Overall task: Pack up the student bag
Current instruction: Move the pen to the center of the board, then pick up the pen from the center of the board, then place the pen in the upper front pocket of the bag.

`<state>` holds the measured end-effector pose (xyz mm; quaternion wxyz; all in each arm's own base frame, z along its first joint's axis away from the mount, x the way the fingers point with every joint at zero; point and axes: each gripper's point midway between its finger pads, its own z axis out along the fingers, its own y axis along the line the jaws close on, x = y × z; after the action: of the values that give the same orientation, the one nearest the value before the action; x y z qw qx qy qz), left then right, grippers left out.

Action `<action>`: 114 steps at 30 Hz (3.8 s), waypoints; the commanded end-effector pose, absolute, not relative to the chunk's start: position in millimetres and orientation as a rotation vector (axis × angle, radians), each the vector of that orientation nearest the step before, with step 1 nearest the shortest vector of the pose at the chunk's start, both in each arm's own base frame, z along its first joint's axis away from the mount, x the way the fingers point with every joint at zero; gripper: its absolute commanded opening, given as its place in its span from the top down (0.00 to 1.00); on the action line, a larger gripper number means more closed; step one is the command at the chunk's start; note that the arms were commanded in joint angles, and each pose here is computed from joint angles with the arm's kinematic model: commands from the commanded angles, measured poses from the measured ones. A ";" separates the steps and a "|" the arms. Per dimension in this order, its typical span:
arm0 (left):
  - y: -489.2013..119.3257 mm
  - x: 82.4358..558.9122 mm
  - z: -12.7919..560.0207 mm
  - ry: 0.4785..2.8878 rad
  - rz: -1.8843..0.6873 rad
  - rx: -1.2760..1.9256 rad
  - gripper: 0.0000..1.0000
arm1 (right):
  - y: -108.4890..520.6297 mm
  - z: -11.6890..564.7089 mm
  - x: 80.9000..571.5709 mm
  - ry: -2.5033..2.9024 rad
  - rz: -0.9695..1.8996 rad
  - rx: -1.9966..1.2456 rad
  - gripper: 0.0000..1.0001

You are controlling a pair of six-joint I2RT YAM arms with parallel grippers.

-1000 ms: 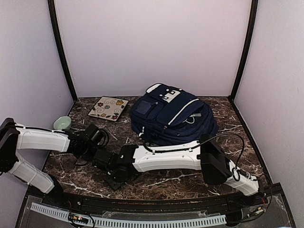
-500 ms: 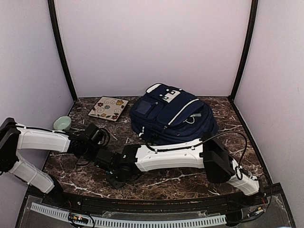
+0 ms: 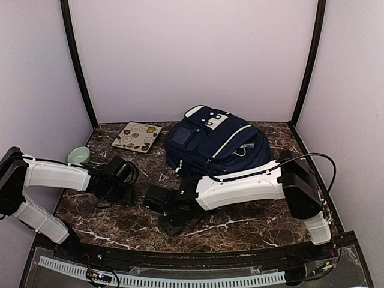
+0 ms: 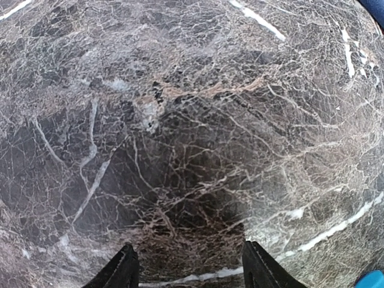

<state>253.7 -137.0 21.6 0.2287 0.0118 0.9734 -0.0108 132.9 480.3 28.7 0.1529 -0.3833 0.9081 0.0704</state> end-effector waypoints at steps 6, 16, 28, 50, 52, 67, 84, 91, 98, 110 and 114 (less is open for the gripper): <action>-145.6 268.7 58.6 2.568 -0.113 0.027 0.39 | 431.8 65.6 142.8 2.597 0.307 -0.947 1.00; -158.6 280.3 81.5 2.512 -0.173 0.060 0.39 | 427.6 89.9 160.6 2.558 0.446 -0.795 0.81; -161.4 278.7 81.0 2.510 -0.196 0.086 0.36 | 448.0 19.1 148.5 2.662 -0.075 -1.039 0.29; -177.2 284.4 97.7 2.475 -0.270 0.165 0.36 | 477.9 101.6 144.3 2.513 0.443 -1.013 1.00; -188.9 287.8 111.0 2.439 -0.323 0.211 0.38 | 474.3 135.3 150.9 2.442 0.590 -0.952 1.00; -431.8 315.5 218.0 1.868 -0.355 1.052 0.22 | 219.7 265.8 286.2 1.975 0.837 -0.078 1.00; -492.2 385.6 210.9 1.763 0.056 1.036 0.70 | 229.6 186.3 346.5 2.103 1.191 0.255 1.00; -499.8 376.3 236.3 1.760 -0.089 0.988 1.00 | 246.0 185.6 370.9 2.083 1.246 0.260 1.00; -506.4 356.8 272.2 1.730 -0.284 0.969 1.00 | 271.0 195.8 418.9 2.044 1.255 0.235 1.00; -466.2 383.5 243.5 1.935 -0.385 0.791 1.00 | 253.2 213.7 426.6 2.109 0.956 0.114 0.53; -464.1 386.6 238.6 1.960 -0.432 0.766 1.00 | 243.5 225.9 408.7 2.165 0.879 0.011 0.42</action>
<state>391.1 -479.2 210.6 0.4808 0.3439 0.7946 -0.1384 416.1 258.3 190.0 0.3547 0.0531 0.8500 0.3860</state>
